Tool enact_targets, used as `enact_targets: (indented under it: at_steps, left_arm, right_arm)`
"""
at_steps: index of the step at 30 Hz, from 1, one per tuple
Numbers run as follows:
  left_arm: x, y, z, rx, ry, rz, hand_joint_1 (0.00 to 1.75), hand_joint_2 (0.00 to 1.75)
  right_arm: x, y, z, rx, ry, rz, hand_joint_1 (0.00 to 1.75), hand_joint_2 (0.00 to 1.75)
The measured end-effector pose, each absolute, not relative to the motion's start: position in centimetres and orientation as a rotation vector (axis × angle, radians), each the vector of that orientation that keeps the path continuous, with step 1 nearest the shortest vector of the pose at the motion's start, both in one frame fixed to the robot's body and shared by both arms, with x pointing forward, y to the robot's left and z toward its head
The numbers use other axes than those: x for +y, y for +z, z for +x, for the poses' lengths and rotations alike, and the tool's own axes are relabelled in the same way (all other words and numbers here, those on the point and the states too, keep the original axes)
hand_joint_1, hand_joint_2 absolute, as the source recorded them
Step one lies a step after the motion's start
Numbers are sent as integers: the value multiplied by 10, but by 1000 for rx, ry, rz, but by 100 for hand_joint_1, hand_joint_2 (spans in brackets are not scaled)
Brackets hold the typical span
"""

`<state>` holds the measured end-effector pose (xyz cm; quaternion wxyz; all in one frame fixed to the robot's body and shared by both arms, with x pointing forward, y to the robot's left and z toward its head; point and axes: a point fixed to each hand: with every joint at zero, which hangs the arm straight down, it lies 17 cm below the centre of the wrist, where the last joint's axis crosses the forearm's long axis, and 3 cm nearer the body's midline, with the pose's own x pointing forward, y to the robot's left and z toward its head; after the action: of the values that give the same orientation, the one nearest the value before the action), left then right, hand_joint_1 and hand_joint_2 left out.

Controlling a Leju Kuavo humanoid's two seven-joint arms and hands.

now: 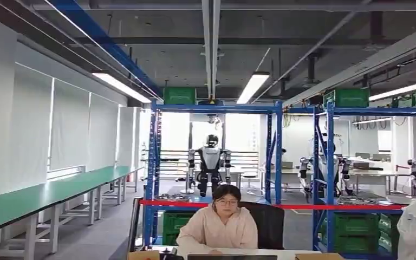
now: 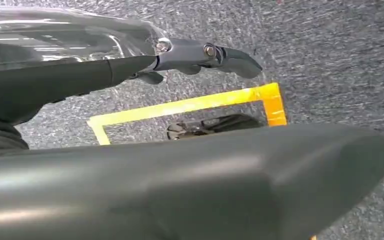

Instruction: Take the parts from the cabinet and place them on the table.

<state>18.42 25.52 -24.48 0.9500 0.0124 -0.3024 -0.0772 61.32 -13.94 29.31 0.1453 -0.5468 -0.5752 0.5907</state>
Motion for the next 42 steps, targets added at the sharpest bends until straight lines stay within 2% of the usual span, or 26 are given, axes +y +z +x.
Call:
enact_targets:
  at_steps: [11,15,19,20,22,24,27,29,32,36,42]
  left_arm:
    - [259,-244,186,-623,-156,30,0,0]
    - [258,-244,185,-623,-160,29,0,0]
    - [258,-243,187,-627,-153,28,0,0]
    - [257,-243,188,-628,-148,27,0,0]
    - [256,-244,185,-622,-133,24,0,0]
    - [254,-243,185,-626,-116,15,0,0]
    - [255,-242,185,-640,-80,13,0,0]
    - [259,-243,179,-640,-43,16,0,0]
    - [263,-246,168,-634,-19,23,0,0]
    - [268,-246,166,-638,-9,33,0,0]
    - [279,-248,157,-632,36,60,0,0]
  right_arm:
    - [-212,350,636,-1589,1671,-1663,0,0]
    - [-221,349,637,-1575,1662,-1666,0,0]
    - [-219,374,625,-1740,1465,-1619,0,0]
    - [-212,378,617,-1838,1368,-1521,0,0]
    - [-190,383,589,-2083,1089,-1125,0,0]
    - [-169,400,548,-2314,690,-446,0,0]
    - [-172,431,488,-2405,235,434,0,0]
    - [-181,435,452,-2388,64,824,0,0]
    - [-182,427,413,-2375,-17,1055,0,0]
    - [-188,429,385,-2415,-36,1106,0,0]
    - [-180,420,328,-2513,94,1055,0,0]
